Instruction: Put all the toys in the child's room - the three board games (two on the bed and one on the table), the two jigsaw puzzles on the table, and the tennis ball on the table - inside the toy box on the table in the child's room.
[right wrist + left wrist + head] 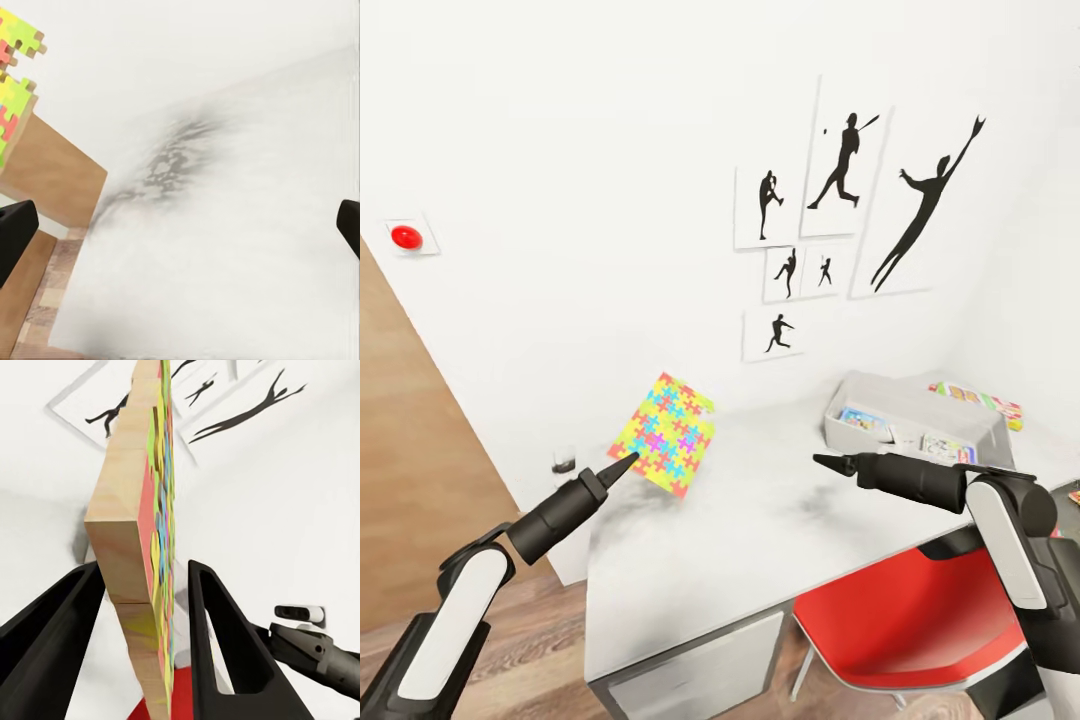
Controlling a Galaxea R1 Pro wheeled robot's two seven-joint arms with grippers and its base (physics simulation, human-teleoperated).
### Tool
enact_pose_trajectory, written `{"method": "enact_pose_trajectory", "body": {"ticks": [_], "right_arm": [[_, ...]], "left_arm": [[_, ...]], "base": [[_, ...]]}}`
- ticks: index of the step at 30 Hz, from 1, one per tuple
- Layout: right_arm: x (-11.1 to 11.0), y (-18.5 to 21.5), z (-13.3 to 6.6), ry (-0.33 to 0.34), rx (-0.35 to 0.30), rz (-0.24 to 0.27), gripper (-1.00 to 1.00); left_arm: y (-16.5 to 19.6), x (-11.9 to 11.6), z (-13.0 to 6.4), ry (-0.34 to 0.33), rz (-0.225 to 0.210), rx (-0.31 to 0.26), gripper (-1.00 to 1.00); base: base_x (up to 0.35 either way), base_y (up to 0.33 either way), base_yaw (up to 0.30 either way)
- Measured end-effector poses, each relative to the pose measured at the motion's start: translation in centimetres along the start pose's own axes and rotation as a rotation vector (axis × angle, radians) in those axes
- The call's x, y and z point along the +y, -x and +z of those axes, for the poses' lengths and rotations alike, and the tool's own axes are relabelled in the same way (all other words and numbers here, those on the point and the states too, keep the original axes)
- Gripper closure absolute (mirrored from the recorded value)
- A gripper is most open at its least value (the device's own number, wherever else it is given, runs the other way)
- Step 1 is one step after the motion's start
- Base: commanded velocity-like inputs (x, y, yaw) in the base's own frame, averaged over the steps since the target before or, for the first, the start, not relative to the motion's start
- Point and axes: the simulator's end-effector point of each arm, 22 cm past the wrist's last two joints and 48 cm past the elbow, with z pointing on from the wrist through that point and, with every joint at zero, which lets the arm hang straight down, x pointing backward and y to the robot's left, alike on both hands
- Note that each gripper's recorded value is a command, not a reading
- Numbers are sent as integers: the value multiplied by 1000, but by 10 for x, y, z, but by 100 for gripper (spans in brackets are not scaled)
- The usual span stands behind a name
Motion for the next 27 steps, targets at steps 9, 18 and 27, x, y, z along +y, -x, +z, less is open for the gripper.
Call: {"method": "enact_pose_trajectory", "body": {"ticks": [9,18,27], "right_arm": [[2,-2,2,3,5,-2,-100],[2,-2,2,3,6,-2,-100],[2,-2,2,3,6,-2,-100]], "left_arm": [[0,-2,2,0,7,0,100],[0,-2,3,-1,7,-2,100],[1,-3,2,-3,9,-4,100]], "base": [[0,-327,0],[0,-216,0],[12,-67,0]]}}
